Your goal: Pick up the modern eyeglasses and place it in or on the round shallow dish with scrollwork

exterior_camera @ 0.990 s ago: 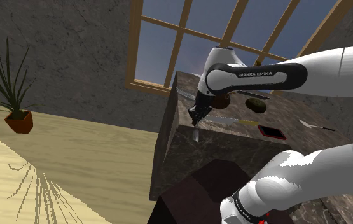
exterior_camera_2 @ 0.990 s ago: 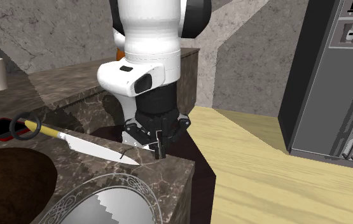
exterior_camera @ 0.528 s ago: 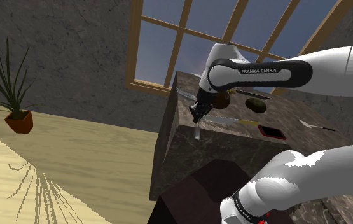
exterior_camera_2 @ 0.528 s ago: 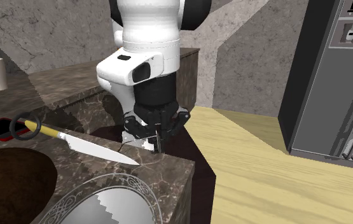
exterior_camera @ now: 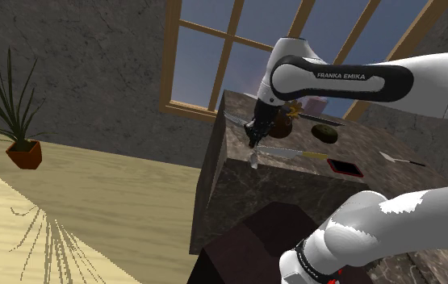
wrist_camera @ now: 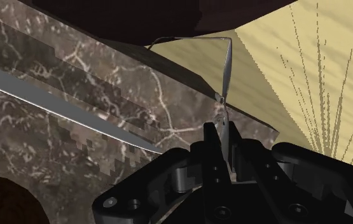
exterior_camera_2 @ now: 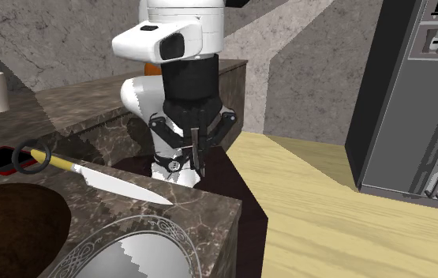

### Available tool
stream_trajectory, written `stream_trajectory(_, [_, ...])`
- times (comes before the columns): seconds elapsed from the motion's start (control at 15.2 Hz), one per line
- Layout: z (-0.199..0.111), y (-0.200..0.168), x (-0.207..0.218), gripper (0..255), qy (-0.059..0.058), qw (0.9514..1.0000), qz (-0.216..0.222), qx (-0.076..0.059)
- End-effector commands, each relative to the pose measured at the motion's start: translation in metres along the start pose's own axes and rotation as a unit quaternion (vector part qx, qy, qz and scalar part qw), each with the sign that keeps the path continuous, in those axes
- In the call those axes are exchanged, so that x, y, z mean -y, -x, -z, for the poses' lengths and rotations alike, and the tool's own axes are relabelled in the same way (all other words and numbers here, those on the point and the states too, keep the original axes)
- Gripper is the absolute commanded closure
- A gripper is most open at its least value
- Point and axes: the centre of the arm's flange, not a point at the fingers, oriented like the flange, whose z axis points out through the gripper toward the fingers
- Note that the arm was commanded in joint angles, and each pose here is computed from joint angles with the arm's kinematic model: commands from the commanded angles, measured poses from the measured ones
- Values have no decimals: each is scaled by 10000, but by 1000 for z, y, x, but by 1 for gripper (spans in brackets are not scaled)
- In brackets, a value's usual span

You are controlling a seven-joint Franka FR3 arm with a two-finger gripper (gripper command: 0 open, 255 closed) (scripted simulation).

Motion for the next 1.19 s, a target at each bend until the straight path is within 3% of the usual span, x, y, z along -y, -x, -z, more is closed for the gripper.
stream_trajectory(0.0, [10, 1, 1, 255, 0, 10000, 0, 2])
stream_trajectory(0.66, [61, 6, 2, 255, 0, 10000, 0, 2])
stream_trajectory(1.12, [69, -84, -19, 255, 0, 10000, 0, 2])
